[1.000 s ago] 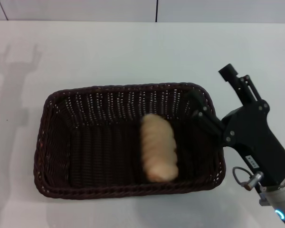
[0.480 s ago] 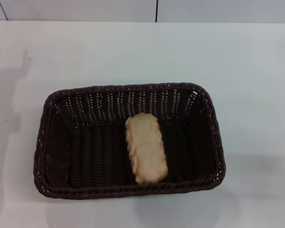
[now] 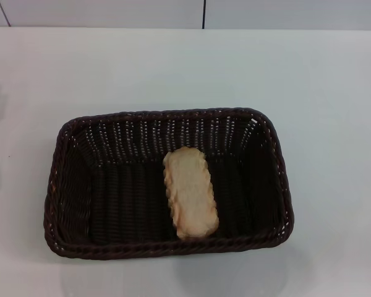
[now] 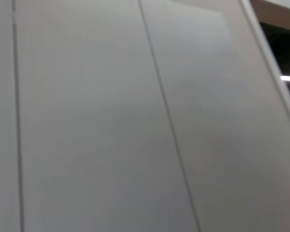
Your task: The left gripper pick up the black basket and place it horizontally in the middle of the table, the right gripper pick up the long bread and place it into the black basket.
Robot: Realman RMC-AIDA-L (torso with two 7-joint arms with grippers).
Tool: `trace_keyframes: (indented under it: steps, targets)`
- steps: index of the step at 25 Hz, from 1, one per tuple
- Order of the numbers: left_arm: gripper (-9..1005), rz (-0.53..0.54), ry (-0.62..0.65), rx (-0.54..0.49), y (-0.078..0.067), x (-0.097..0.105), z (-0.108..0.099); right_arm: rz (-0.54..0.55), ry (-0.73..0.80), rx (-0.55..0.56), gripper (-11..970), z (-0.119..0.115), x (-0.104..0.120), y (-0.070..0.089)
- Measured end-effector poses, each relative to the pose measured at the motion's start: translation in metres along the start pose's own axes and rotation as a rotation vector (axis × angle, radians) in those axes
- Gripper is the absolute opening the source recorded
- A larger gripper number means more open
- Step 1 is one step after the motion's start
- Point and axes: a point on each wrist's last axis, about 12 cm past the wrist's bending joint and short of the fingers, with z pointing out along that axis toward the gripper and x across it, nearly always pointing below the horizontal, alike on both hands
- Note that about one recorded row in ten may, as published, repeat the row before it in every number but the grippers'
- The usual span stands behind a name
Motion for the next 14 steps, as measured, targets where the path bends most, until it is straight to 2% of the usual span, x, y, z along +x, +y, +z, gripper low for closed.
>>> trace_keyframes:
  steps: [3,5,10,14]
  targets:
    - [793,-0.014,0.014,-0.030,0.006,0.003,-0.004,-0.007,0.005,0.013,833,-0.001,0.000,-0.002]
    - [793,-0.067,0.047,-0.091,0.019,0.011,-0.013,-0.005,0.007,0.013,833,-0.001,0.000,-0.002]
    - [793,-0.058,0.078,-0.120,0.027,0.019,-0.022,0.001,0.004,0.007,833,0.001,0.001,0.000]
    - [793,-0.045,0.081,-0.116,0.026,0.020,-0.022,0.006,0.001,0.001,833,0.003,0.002,0.002]
